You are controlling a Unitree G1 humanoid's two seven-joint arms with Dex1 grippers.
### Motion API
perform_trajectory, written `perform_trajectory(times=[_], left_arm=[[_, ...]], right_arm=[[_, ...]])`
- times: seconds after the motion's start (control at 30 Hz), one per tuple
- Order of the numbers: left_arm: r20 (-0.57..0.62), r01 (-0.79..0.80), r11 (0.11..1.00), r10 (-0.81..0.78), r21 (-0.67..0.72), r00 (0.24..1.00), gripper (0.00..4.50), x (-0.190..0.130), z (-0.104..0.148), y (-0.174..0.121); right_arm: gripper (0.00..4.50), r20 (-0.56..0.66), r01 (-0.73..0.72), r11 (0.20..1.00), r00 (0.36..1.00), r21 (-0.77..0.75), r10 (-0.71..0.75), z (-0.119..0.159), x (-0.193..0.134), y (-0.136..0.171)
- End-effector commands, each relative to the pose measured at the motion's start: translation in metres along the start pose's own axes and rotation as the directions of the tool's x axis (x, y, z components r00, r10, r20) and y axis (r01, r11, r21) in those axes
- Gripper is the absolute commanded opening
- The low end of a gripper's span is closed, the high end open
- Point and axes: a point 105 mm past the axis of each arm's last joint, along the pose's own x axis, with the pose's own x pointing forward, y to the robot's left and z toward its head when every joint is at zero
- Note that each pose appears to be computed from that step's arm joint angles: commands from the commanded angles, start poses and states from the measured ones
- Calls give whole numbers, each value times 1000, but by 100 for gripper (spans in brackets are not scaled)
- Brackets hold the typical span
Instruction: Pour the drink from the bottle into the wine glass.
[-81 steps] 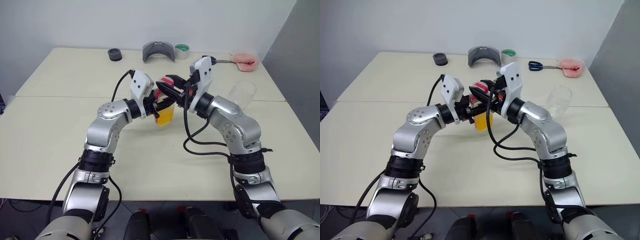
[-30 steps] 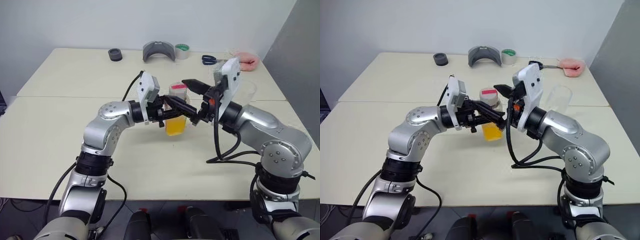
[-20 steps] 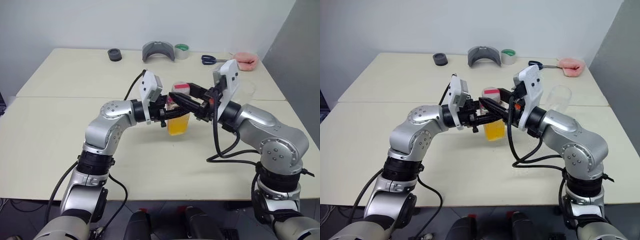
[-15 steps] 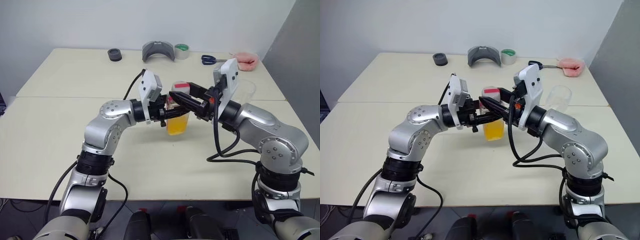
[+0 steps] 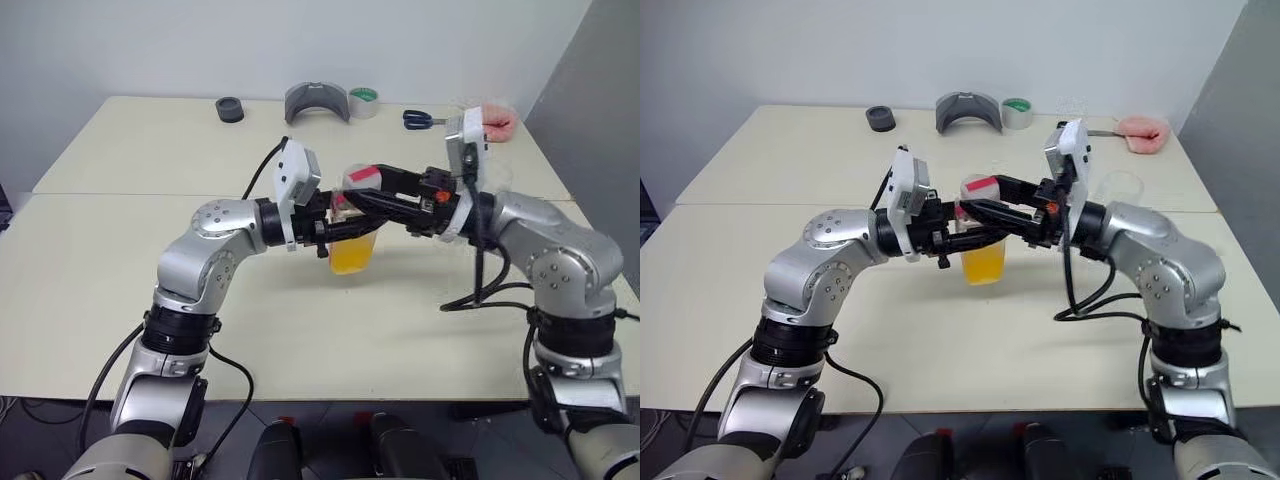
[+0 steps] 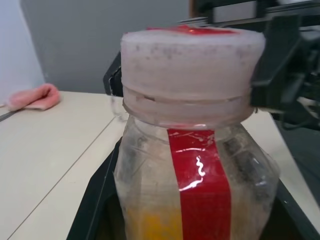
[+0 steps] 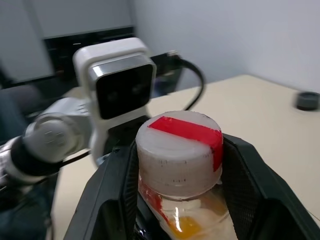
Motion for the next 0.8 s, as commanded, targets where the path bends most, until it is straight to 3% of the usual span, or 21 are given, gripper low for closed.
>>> perform_trajectory(times=[0.03, 0.17, 0.4, 0.43, 0.6, 0.8], left_arm=[[22, 20, 999, -21, 26, 1000, 187, 2, 12, -4], [13, 28, 999, -28, 19, 1000, 187, 1, 10, -8], [10, 15, 1000, -15, 15, 1000, 187, 0, 8, -6], [13, 11, 1000, -11, 13, 1000, 187, 1, 8, -6], [26, -5, 1000, 5, 4, 1000, 187, 1, 7, -3], [31, -12, 1000, 12, 0, 999, 187, 4, 6, 1]], right_arm=[[196, -6, -284, 955, 959, -89, 284, 8, 15, 12], [196, -29, -302, 943, 953, -139, 301, 8, 20, -1], [432, -40, -231, 966, 973, -118, 228, 12, -1, -1], [448, -34, -197, 975, 980, -103, 195, 13, -6, 1], [448, 10, -5, 996, 1000, -87, 5, 18, -19, 18], [448, 93, 235, 970, 969, -64, -229, 24, -7, 23]])
